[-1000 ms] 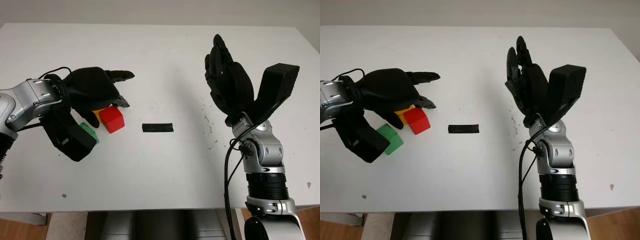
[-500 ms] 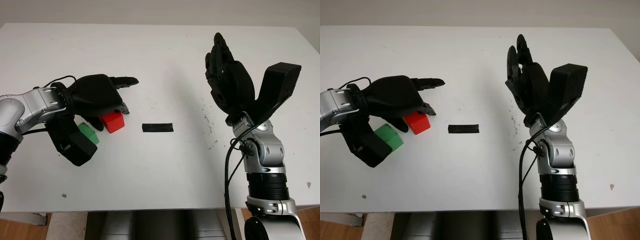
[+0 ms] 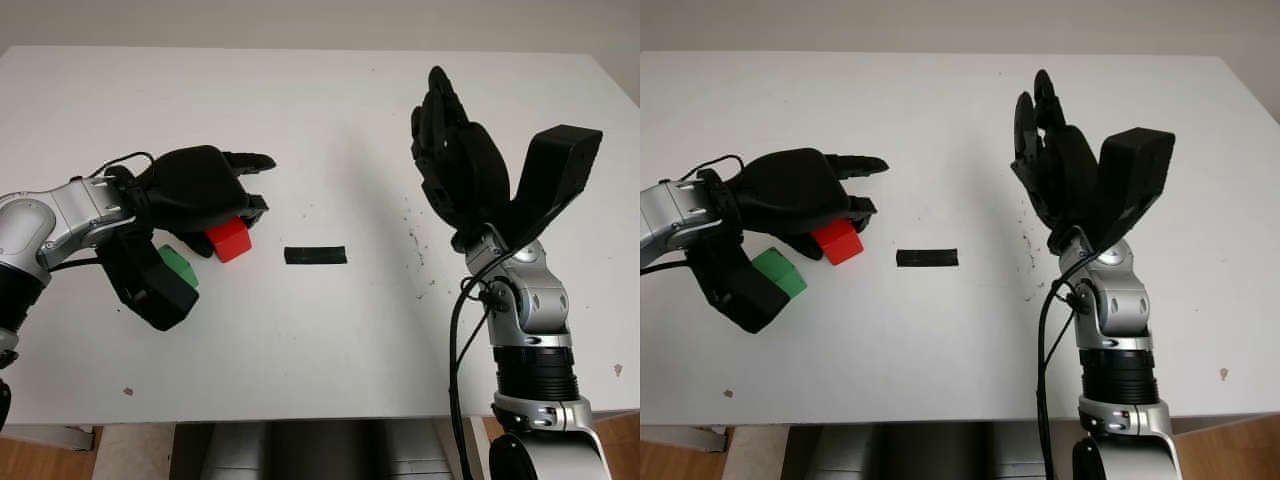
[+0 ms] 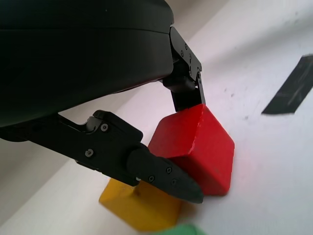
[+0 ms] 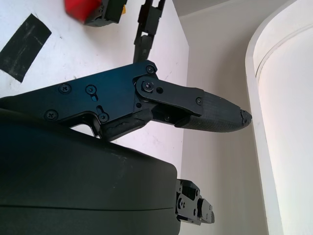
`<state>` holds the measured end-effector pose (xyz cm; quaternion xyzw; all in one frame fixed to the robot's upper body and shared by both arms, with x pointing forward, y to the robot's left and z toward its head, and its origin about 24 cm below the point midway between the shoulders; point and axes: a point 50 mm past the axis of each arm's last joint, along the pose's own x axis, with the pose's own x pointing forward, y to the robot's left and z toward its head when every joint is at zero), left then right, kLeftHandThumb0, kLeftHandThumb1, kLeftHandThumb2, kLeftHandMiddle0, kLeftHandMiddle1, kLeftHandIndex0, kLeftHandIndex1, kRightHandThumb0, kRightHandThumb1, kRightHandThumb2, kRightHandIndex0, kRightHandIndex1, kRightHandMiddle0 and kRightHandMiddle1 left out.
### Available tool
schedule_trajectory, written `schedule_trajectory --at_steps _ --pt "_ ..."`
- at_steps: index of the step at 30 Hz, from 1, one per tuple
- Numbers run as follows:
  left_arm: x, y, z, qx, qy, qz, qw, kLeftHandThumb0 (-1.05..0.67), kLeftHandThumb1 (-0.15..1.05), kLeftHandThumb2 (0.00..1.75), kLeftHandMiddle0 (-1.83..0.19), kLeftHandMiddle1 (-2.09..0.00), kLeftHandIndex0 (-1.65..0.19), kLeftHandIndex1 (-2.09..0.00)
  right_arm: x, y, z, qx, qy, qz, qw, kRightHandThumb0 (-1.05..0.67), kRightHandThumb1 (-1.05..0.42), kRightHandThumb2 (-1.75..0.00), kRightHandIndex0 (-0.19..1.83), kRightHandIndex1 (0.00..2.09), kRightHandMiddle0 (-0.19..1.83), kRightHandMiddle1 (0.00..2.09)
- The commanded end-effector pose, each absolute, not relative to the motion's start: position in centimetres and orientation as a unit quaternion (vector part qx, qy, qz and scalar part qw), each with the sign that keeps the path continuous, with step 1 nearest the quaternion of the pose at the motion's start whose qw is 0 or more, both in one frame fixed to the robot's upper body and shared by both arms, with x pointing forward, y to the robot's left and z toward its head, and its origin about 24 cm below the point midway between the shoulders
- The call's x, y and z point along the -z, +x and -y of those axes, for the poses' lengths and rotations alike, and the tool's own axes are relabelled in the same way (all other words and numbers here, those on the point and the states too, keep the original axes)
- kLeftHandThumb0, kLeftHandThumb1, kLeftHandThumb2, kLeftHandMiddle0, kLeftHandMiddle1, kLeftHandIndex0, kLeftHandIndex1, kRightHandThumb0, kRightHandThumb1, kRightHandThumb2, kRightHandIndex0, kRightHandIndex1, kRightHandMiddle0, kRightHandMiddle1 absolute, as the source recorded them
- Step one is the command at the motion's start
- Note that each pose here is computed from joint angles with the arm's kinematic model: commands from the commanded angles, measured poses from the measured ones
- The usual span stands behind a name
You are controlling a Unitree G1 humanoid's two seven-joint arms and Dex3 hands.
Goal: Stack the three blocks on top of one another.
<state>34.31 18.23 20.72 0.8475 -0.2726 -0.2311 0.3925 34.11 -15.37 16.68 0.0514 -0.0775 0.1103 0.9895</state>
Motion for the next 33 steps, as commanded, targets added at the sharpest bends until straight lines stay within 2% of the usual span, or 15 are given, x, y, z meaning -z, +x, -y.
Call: schedule_trajectory --at_steps 1,5,11,18,22,25,28,33 --pt "-22.5 34.1 -17.9 0.207 0.847 0.291 0.394 -0.34 0.9 0.05 -0.19 -0.06 -0.42 -1.27 -17.0 33.9 15.5 -0.108 0.052 0.085 0.989 -0.73 -1.05 -0.66 -0.19 0.0 -0.19 0.0" --pt "-23.5 33.8 -17.4 0.205 0.835 0.291 0.419 -0.34 0.89 0.05 -0.19 -0.06 -0.43 -1.28 -16.9 33.9 15.4 -0.109 0.051 0.084 0.989 -0.73 -1.05 -0.66 -0.19 0.0 -0.19 0.0" --pt "-24.9 33.1 -15.9 0.215 0.81 0.283 0.467 -0.39 0.95 0.06 -0.14 -0.05 -0.39 -1.34 -16.9 33.9 15.5 -0.113 0.052 0.084 0.989 -0.73 -1.05 -0.66 -0.19 0.0 -0.19 0.0" --pt "-25.7 32.9 -13.6 0.242 0.771 0.293 0.511 -0.38 0.91 0.05 -0.13 -0.05 -0.45 -1.37 -16.9 33.8 15.3 -0.119 0.056 0.083 0.988 -0.73 -1.05 -0.65 -0.19 0.0 -0.19 0.0" --pt "-25.2 33.0 -12.7 0.262 0.759 0.311 0.509 -0.42 0.92 0.05 -0.07 -0.03 -0.4 -1.52 -16.9 33.7 15.3 -0.116 0.054 0.085 0.988 -0.73 -1.05 -0.64 -0.19 0.0 -0.19 0.0" --pt "-25.0 33.1 -11.9 0.276 0.771 0.308 0.484 -0.41 0.93 0.05 -0.1 -0.06 -0.39 -1.44 -16.9 33.6 15.4 -0.113 0.051 0.086 0.989 -0.73 -1.05 -0.65 -0.19 0.0 -0.19 0.0" --pt "-24.6 33.3 -11.4 0.278 0.777 0.322 0.463 -0.42 0.9 0.05 -0.15 -0.06 -0.47 -1.27 -16.9 33.5 15.4 -0.112 0.051 0.085 0.989 -0.72 -1.05 -0.66 -0.19 0.0 -0.19 0.0" --pt "-23.8 33.9 -10.9 0.277 0.78 0.345 0.443 -0.42 0.89 0.05 -0.15 -0.05 -0.47 -1.32 -16.9 33.4 15.5 -0.108 0.05 0.086 0.989 -0.71 -1.05 -0.67 -0.19 0.0 -0.19 0.0"
